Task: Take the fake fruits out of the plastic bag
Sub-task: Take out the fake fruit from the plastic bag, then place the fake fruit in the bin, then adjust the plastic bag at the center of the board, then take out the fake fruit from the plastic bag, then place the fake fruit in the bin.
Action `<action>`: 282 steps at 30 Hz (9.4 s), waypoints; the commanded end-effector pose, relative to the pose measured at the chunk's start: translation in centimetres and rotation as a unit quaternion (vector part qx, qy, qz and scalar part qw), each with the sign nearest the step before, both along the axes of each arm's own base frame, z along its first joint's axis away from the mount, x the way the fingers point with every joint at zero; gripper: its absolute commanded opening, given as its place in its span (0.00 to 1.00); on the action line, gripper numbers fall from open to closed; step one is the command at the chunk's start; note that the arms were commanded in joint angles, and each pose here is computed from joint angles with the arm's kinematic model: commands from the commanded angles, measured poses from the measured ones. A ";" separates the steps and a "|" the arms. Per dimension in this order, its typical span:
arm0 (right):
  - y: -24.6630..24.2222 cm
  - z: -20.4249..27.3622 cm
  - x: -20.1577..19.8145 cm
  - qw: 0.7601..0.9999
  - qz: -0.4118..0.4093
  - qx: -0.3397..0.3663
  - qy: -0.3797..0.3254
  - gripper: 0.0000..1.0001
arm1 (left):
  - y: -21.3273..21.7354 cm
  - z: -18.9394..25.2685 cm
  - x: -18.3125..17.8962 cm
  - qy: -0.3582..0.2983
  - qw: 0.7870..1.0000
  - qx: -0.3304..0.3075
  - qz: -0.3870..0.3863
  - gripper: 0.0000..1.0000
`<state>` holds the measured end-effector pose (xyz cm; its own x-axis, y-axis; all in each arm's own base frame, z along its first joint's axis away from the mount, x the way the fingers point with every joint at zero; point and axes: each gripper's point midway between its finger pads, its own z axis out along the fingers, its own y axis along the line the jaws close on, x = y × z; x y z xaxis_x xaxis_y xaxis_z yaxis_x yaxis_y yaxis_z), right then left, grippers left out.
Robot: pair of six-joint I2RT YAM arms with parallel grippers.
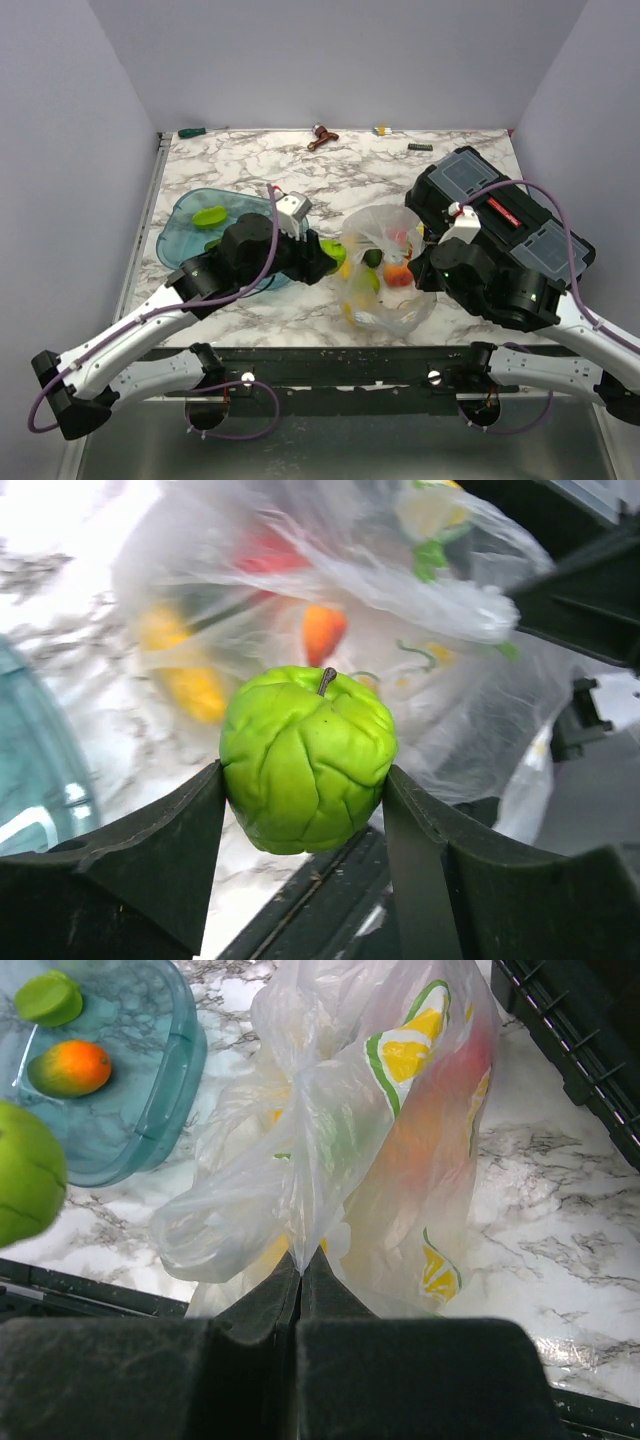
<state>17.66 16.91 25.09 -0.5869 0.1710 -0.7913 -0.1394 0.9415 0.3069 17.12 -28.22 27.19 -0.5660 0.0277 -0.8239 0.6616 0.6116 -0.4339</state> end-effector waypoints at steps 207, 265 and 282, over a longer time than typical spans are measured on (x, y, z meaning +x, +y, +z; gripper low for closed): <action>0.1 2.0 -0.9 0.996 0.019 0.078 -0.026 0.01 | -13.1 -7.6 -0.3 0.113 0.988 0.063 -0.087 0.29; 0.1 3.1 -0.7 0.996 0.012 0.083 -0.031 0.01 | 12.4 -17.7 19.1 0.243 0.911 0.160 0.293 0.03; 0.2 3.1 -0.6 0.996 0.013 0.081 -0.031 0.01 | 11.2 -19.3 18.6 0.272 0.911 0.147 0.272 0.70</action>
<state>16.99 17.63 27.30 -0.5634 0.2634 -0.7831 -0.1945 0.8789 0.4355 36.05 -16.47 8.36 -0.8722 -0.2072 -0.4430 -0.0456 0.9363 -0.3482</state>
